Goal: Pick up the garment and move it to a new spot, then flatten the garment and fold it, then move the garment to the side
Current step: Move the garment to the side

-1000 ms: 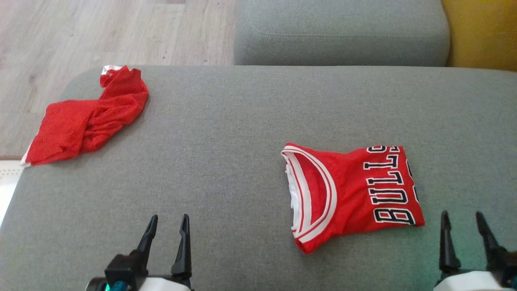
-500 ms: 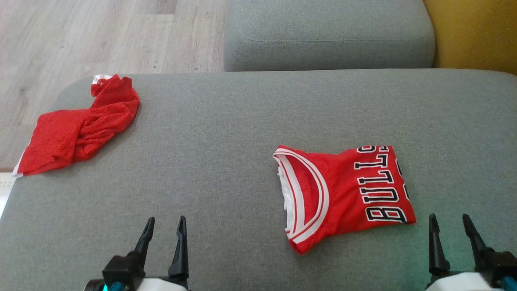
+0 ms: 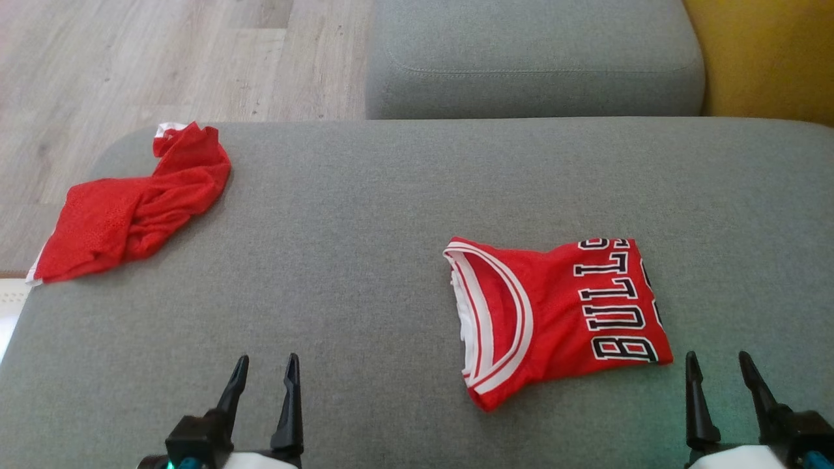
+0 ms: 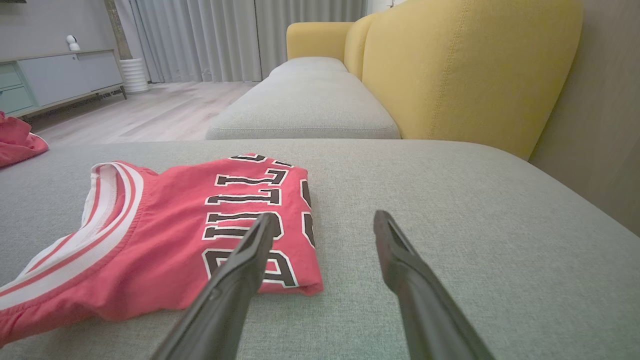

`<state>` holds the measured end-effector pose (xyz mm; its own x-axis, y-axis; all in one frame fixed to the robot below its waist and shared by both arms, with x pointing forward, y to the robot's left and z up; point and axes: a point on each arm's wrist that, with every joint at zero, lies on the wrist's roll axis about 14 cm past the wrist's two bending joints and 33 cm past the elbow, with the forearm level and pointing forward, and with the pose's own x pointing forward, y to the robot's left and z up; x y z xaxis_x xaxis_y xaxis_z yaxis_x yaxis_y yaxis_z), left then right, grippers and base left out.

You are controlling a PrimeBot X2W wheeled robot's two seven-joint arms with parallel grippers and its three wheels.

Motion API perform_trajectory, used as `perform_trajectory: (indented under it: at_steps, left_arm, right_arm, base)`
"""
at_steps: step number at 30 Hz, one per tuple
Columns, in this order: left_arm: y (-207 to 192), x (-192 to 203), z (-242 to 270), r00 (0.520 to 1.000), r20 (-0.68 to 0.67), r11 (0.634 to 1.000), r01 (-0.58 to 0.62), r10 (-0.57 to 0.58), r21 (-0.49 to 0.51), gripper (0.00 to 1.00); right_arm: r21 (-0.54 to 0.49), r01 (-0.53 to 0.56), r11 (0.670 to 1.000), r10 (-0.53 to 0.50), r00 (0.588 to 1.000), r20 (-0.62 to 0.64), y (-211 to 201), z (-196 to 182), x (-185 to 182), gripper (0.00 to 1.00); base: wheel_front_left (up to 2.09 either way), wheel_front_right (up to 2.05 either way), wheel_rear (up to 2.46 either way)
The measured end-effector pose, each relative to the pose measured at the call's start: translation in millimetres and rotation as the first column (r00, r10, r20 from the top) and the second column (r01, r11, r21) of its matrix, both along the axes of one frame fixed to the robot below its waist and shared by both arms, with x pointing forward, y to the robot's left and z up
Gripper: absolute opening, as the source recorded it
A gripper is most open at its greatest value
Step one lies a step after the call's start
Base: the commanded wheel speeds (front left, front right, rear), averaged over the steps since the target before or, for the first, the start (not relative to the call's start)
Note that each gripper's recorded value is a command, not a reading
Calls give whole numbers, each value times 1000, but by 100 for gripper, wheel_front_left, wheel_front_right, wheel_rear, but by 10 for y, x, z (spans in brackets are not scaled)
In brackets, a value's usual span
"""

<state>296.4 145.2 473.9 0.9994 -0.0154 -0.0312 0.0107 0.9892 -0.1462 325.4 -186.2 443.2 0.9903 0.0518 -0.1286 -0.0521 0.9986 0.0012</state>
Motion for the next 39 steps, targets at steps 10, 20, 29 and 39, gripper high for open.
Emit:
perform_trajectory:
  at_steps: [10, 20, 29, 39]
  left_arm:
    - [-41, 33, -39, 1000, -15, 1000, 15, -15, 1, 100]
    - [-101, 201, -170, 997, -66, 999, 34, -34, -3, 100]
    - [3, 294, -260, 995, -99, 1000, -4, 4, 5, 100]
    - [-290, 603, -344, 988, -110, 994, 108, -106, 9, 100]
  right_arm:
    - [39, -45, 998, 45, 999, -19, 196, 88, 209, 100]
    - [128, -54, 990, 110, 865, -489, 140, -337, 788, 100]
    - [225, -62, 972, 195, 743, -640, 384, -701, 919, 0]
    - [15, 110, 994, -91, 886, -454, -731, -181, 1577, 0]
  base:
    - [0, 0, 0]
    - [0, 0, 0]
    - [0, 0, 0]
    - [0, 0, 0]
